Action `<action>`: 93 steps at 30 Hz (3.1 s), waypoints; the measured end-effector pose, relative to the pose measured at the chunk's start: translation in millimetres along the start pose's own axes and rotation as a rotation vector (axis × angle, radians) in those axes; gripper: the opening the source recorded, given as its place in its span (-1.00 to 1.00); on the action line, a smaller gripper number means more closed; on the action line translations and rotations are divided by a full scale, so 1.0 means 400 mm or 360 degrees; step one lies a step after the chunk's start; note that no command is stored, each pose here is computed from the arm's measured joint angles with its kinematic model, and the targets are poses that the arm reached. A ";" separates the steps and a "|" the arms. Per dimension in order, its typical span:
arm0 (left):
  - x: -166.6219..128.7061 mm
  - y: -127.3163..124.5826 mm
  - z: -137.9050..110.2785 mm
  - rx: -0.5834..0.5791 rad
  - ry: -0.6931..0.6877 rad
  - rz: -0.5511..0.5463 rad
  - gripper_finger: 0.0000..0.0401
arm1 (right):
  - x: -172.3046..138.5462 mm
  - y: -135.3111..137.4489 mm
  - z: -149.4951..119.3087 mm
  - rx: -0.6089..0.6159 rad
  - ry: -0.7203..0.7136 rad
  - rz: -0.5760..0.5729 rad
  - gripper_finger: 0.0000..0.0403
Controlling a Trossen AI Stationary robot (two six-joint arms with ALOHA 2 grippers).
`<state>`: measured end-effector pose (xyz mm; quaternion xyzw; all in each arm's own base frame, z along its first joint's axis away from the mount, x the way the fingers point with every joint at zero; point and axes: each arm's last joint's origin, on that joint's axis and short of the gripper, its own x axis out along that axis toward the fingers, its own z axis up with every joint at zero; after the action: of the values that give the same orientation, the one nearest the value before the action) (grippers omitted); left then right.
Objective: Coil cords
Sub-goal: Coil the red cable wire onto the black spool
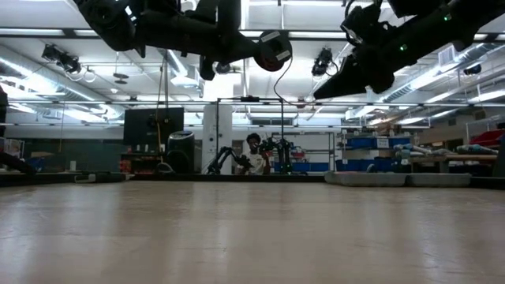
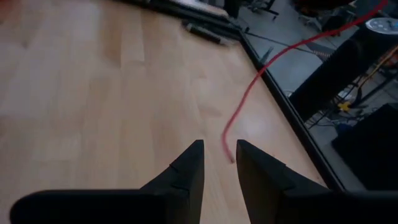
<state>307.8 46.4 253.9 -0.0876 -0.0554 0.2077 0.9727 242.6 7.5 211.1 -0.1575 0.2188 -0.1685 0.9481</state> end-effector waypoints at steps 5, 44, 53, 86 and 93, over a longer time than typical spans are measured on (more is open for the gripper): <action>0.000 -0.001 0.002 -0.0044 -0.0010 -0.0018 -1.00 | 0.016 0.020 -0.014 -0.0145 0.0056 -0.0001 -0.55; 0.000 -0.006 0.010 -0.0214 -0.0046 -0.0105 -0.99 | 0.016 0.053 0.004 -0.1052 0.0043 -0.0248 -0.62; 0.000 -0.006 0.010 -0.0215 -0.0045 -0.0117 -0.99 | 0.017 0.053 0.004 -0.1006 0.0036 -0.0245 -0.69; 0.000 0.009 -0.009 0.0005 0.0047 0.0134 -0.99 | 0.075 0.134 0.140 -0.0655 -0.0216 -0.0067 -1.00; 0.000 0.010 -0.009 0.0034 0.0040 0.0156 -0.99 | 0.062 0.137 0.183 -0.0613 -0.0282 -0.0093 -1.00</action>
<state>306.7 49.5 249.7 -0.0823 -0.0365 0.2544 0.9629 311.6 63.1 244.1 -0.3562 0.1581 -0.1366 0.9108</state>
